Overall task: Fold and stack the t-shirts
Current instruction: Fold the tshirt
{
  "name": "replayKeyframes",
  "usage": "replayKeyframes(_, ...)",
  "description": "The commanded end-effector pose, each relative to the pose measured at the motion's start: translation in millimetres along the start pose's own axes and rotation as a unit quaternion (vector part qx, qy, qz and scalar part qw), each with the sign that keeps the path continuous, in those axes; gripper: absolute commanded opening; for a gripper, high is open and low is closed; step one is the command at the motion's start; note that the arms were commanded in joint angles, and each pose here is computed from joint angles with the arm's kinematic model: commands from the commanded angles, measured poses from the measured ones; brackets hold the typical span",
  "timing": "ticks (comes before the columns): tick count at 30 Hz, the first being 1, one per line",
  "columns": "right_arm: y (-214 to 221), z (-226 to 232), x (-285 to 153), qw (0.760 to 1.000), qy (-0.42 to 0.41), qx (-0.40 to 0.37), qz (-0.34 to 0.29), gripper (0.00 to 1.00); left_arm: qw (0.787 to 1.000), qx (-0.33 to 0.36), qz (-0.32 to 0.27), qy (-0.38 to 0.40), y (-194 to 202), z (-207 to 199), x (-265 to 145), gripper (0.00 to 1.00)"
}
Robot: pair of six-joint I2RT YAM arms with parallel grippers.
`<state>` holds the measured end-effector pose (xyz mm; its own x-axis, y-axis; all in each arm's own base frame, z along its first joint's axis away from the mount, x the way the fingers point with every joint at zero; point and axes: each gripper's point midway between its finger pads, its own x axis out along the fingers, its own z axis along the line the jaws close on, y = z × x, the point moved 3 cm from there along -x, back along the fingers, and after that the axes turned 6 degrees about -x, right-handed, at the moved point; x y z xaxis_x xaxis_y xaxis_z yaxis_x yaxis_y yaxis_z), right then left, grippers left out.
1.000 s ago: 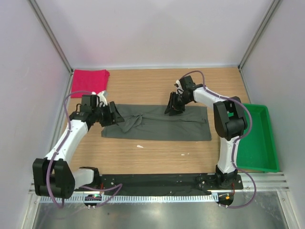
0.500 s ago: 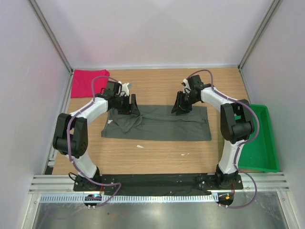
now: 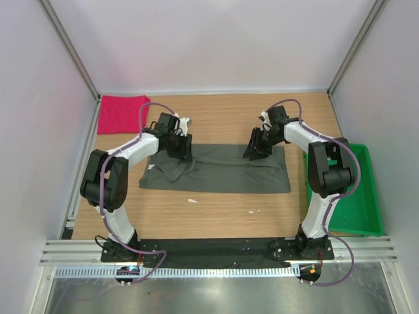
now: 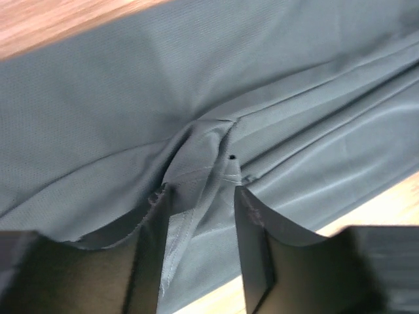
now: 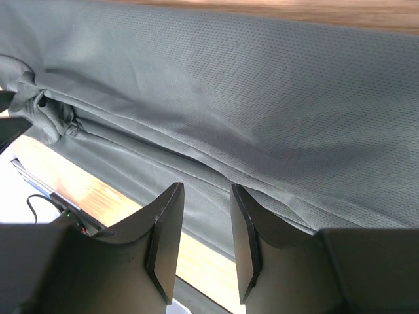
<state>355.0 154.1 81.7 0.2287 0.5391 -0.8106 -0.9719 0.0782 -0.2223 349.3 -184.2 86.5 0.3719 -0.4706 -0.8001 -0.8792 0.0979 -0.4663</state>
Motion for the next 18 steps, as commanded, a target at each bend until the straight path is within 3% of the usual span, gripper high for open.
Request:
replayKeyframes(1, -9, 12, -17, 0.999, -0.019, -0.023, -0.026, 0.41, 1.000, 0.012, -0.001, -0.017, -6, 4, 4, 0.41)
replayKeyframes(5, -13, 7, -21, 0.999, -0.015, -0.017, -0.034, 0.40, 1.000, 0.011, 0.015, -0.019, 1, 3, 3, 0.23)
replayKeyframes(8, -17, -1, -27, 0.999, -0.006, -0.007, -0.042, 0.40, 1.000, 0.008, 0.014, -0.016, 0, -1, -5, 0.00)
replayKeyframes(18, -11, -30, -34, 0.997, 0.045, 0.035, -0.052, 0.40, 0.999, -0.036, -0.009, 0.009, 11, -35, -40, 0.00)
